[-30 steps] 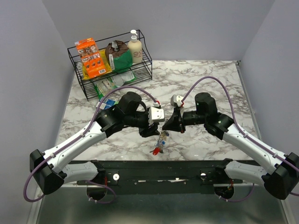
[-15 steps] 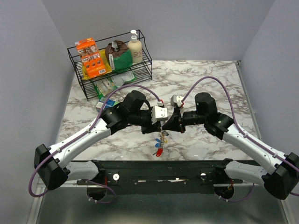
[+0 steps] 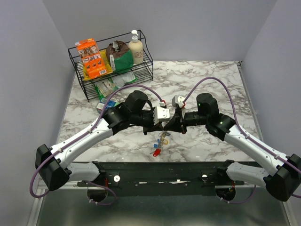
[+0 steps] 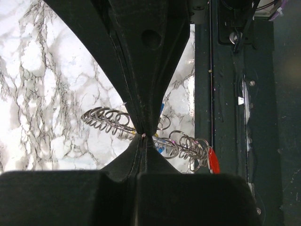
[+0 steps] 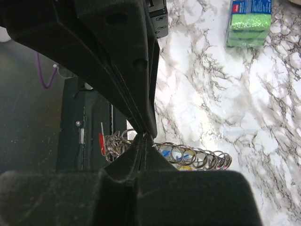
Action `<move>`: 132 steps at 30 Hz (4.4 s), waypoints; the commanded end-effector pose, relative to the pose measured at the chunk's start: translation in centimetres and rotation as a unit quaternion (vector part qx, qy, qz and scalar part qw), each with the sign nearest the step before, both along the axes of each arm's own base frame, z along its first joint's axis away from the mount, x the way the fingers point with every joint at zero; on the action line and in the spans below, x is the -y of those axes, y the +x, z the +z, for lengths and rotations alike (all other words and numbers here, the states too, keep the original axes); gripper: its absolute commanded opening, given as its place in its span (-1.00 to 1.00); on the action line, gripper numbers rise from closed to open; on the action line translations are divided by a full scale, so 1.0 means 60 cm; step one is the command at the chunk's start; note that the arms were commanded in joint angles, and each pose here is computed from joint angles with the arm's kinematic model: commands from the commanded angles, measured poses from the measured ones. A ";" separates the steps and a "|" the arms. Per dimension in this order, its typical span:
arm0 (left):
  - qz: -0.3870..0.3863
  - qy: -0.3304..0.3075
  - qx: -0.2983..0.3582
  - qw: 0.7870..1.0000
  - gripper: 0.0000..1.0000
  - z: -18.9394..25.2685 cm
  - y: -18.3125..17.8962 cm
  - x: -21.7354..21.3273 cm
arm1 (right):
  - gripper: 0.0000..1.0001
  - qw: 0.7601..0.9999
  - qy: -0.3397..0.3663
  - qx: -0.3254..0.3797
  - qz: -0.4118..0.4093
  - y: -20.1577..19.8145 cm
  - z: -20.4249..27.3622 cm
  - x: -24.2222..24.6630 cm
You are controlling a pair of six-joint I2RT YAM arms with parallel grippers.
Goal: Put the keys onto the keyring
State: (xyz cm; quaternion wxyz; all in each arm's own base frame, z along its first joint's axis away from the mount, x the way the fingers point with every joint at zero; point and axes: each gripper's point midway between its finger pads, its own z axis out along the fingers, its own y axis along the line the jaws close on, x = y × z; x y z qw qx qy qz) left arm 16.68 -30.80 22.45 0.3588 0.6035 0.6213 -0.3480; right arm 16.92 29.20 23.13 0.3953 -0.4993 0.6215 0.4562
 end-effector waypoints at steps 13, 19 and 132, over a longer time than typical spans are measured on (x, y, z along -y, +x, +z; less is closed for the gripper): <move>0.005 -0.052 0.022 0.998 -1.00 0.031 0.002 0.011 | -0.20 0.998 0.035 0.043 -0.037 0.013 0.047 0.005; 0.017 -0.105 0.040 0.994 -1.00 0.055 0.002 0.015 | 0.04 0.995 0.051 0.054 -0.065 0.017 0.068 0.013; 0.045 -0.387 0.160 0.907 -1.00 0.218 -0.033 -0.026 | -0.88 0.993 0.105 0.052 -0.022 -0.002 0.080 0.022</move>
